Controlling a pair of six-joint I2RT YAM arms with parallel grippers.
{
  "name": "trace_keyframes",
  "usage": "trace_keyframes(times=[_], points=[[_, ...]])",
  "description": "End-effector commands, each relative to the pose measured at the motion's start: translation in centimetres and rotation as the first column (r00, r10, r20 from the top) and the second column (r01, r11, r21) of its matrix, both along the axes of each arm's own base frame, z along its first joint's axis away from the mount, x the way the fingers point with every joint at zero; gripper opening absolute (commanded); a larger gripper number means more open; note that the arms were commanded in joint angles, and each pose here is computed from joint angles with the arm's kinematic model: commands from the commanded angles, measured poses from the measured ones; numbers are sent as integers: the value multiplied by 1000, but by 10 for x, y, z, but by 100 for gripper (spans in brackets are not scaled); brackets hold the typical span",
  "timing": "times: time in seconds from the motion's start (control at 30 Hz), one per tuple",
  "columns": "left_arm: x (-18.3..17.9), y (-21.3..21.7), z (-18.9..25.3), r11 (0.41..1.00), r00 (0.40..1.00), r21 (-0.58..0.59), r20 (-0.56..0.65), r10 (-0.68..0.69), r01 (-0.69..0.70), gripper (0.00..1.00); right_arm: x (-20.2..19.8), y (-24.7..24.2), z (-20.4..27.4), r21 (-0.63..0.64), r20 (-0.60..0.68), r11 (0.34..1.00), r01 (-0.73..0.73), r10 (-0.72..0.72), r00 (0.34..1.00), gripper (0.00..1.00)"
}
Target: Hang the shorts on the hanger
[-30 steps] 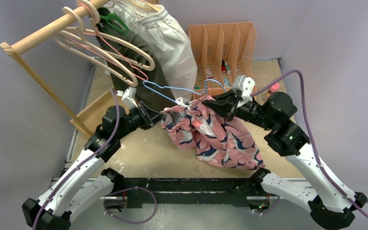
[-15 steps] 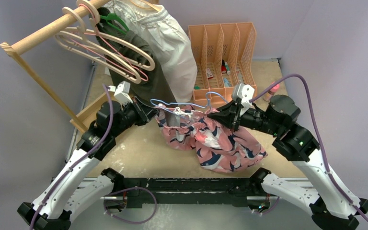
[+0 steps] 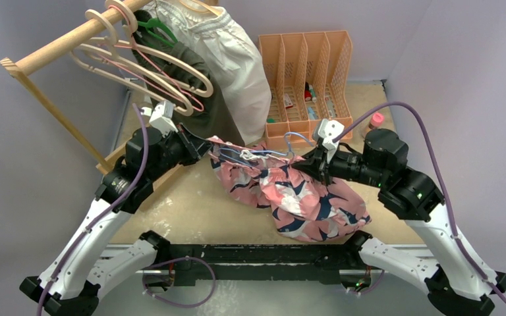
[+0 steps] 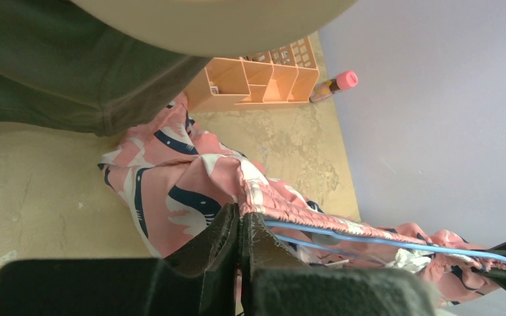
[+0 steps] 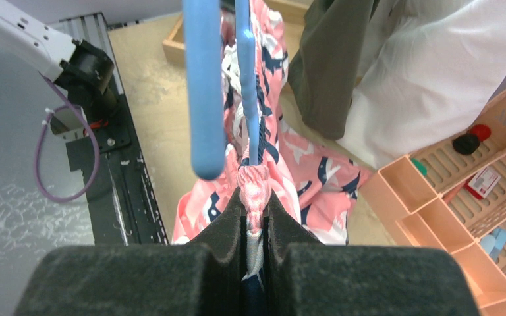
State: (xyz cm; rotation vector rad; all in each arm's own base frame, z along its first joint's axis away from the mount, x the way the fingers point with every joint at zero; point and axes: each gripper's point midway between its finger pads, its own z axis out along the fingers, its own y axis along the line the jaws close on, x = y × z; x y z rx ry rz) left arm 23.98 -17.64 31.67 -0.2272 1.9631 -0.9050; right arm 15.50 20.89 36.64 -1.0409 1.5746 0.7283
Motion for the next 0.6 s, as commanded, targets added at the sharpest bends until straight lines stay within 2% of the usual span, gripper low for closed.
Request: trace_keyframes(times=[0.0,0.27,0.4,0.57], points=[[7,12,24,998,997,40,61,46,-48,0,11,-4,6,-13,45,999,48,-48,998,0],[-5,-9,43,997,996,-43,65,-63,66,0,46,21,12,79,37,992,103,-106,994,0],[-12,-20,55,985,990,-122,78,-115,124,0,53,41,7,96,15,994,52,-54,998,0],[-19,-35,82,954,969,-208,161,-185,216,0,62,57,4,97,19,995,21,-23,1000,0]])
